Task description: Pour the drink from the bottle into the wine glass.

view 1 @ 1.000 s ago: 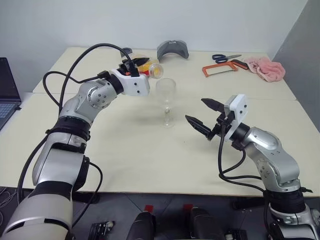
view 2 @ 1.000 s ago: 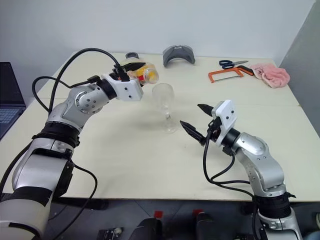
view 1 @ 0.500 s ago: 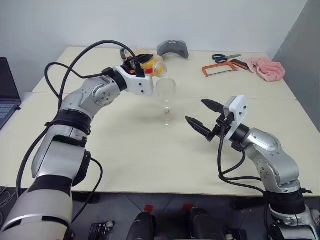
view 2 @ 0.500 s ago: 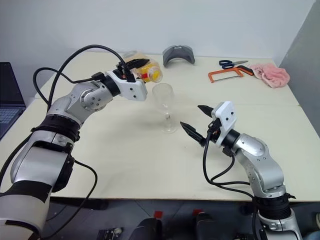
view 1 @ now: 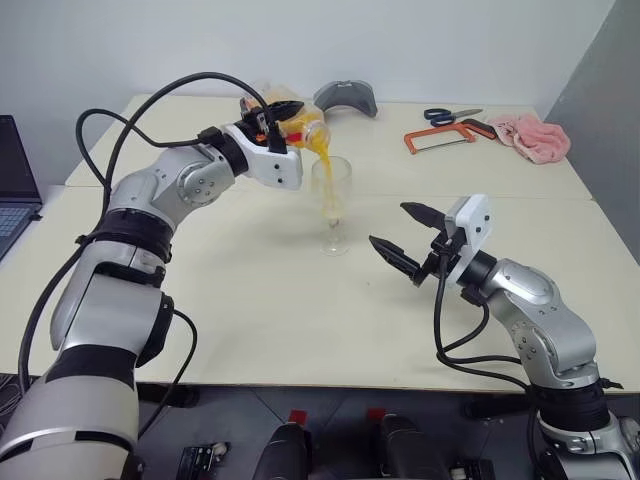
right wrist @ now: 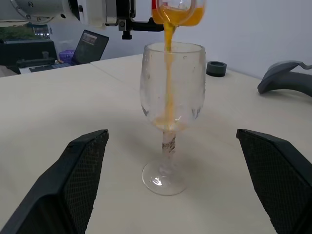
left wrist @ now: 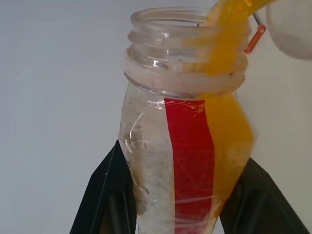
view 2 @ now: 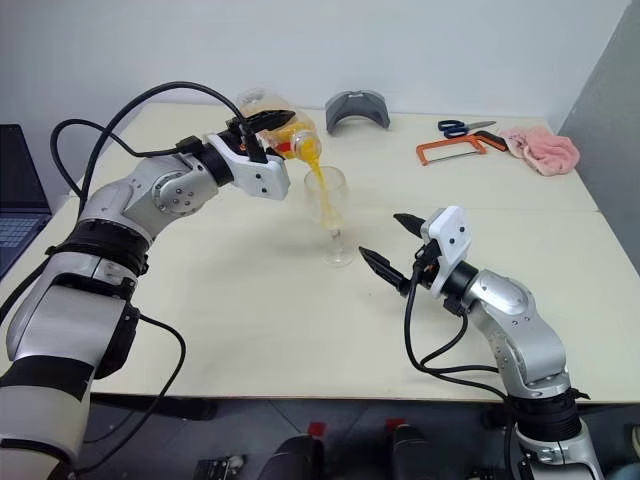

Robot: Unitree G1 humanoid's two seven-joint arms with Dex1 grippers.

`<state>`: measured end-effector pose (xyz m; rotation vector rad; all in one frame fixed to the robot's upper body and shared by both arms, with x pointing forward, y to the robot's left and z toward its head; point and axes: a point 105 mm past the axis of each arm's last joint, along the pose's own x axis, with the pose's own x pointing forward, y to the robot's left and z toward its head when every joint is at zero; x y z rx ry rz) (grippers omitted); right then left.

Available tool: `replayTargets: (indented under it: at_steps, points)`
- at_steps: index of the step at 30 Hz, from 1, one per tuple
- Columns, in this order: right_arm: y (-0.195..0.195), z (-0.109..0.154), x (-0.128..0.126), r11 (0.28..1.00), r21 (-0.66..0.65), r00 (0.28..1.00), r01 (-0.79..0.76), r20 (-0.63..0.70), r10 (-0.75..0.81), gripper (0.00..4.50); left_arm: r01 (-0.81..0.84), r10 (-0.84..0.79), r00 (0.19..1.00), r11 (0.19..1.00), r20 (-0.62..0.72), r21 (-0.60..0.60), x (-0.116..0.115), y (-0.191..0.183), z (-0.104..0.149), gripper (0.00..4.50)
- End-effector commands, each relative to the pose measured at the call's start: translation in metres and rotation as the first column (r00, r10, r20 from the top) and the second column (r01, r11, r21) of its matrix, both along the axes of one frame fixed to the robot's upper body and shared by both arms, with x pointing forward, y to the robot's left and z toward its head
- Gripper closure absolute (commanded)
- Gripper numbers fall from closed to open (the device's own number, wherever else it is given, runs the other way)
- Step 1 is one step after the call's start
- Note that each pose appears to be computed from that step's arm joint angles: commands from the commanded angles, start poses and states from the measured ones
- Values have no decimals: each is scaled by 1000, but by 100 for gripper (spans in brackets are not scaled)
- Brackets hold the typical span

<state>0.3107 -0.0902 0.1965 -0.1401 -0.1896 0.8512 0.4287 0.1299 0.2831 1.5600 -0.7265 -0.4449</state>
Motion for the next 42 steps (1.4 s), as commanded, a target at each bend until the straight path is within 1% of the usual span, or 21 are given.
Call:
replayTargets:
  at_steps: [1,17,42]
  points:
    - [3,12,-6,1000,8,997,-16,70,15,0,13,-12,997,1000,81,-11,-4,-1,25,284]
    - [3,10,-10,999,49,995,7,98,-12,0,4,-5,995,1000,99,12,-2,0,29,284]
    - [5,11,-11,998,56,995,0,101,-6,0,10,-13,994,999,108,32,-1,-3,29,284]
